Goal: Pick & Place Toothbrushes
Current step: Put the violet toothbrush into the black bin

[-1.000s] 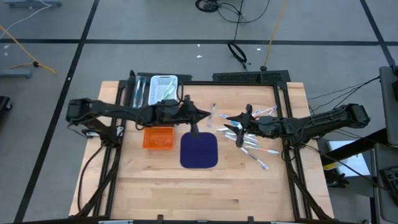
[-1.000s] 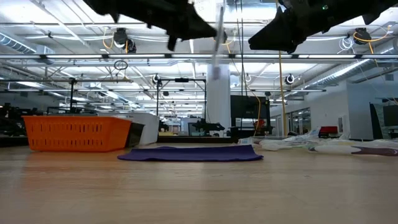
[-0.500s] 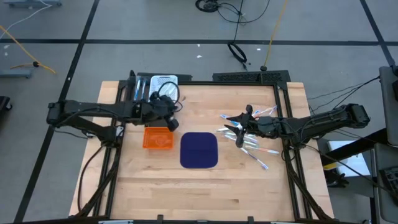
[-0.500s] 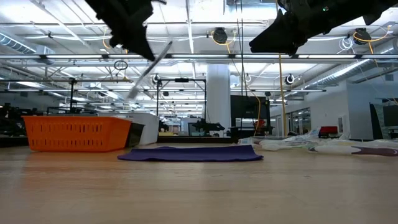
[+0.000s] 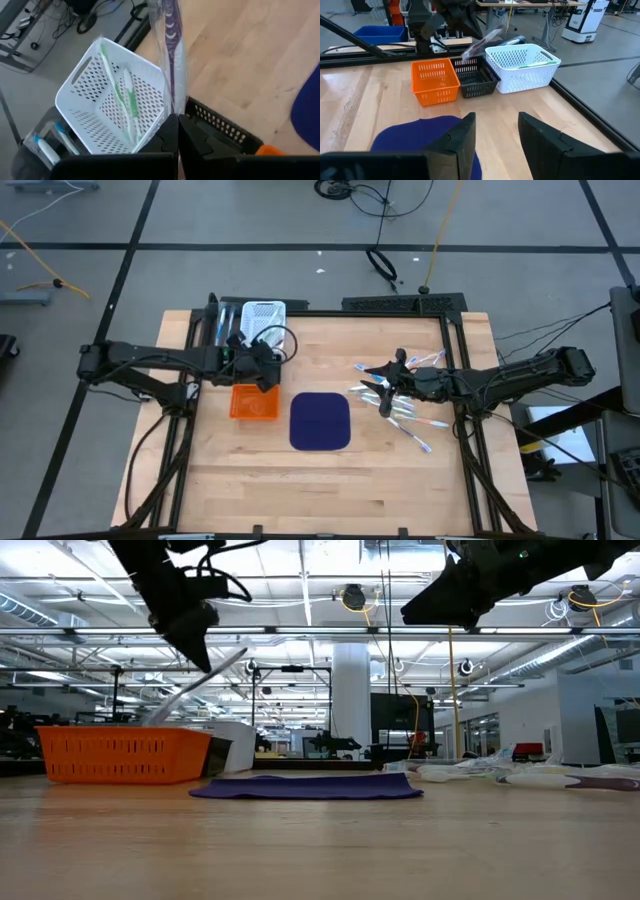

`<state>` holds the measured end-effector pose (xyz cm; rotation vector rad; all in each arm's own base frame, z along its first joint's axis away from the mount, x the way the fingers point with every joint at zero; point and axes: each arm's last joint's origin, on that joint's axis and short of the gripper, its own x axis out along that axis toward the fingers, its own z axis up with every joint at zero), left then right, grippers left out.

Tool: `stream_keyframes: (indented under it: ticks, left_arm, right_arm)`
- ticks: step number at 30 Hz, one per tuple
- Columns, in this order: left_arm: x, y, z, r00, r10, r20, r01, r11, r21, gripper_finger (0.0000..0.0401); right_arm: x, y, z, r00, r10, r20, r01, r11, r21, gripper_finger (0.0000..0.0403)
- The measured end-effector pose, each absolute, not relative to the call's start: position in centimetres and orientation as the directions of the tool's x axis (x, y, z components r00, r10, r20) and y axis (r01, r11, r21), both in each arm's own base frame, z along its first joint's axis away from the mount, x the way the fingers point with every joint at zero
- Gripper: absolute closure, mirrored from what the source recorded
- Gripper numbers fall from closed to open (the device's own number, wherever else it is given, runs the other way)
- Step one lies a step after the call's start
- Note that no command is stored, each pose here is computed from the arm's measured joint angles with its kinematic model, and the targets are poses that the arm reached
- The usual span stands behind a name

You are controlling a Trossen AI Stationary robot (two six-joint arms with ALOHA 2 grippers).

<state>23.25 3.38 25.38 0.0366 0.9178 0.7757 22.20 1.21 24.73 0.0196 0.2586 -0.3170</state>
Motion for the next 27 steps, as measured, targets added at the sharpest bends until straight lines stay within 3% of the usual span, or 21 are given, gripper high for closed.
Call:
stream_keyframes:
  ticks: [18,27]
  left_arm:
    - [21.9,4.0,21.5,0.275,0.61,-0.743,-0.595,0.715,0.367,0.04]
    - [22.0,4.0,21.5,0.28,0.599,-0.75,-0.595,0.722,0.355,0.0347]
  right_arm:
    - [22.2,1.2,24.7,0.917,-0.306,-0.257,0.311,0.95,-0.023,0.0261]
    - [22.2,1.2,24.7,0.917,-0.306,-0.257,0.311,0.95,-0.023,0.0261]
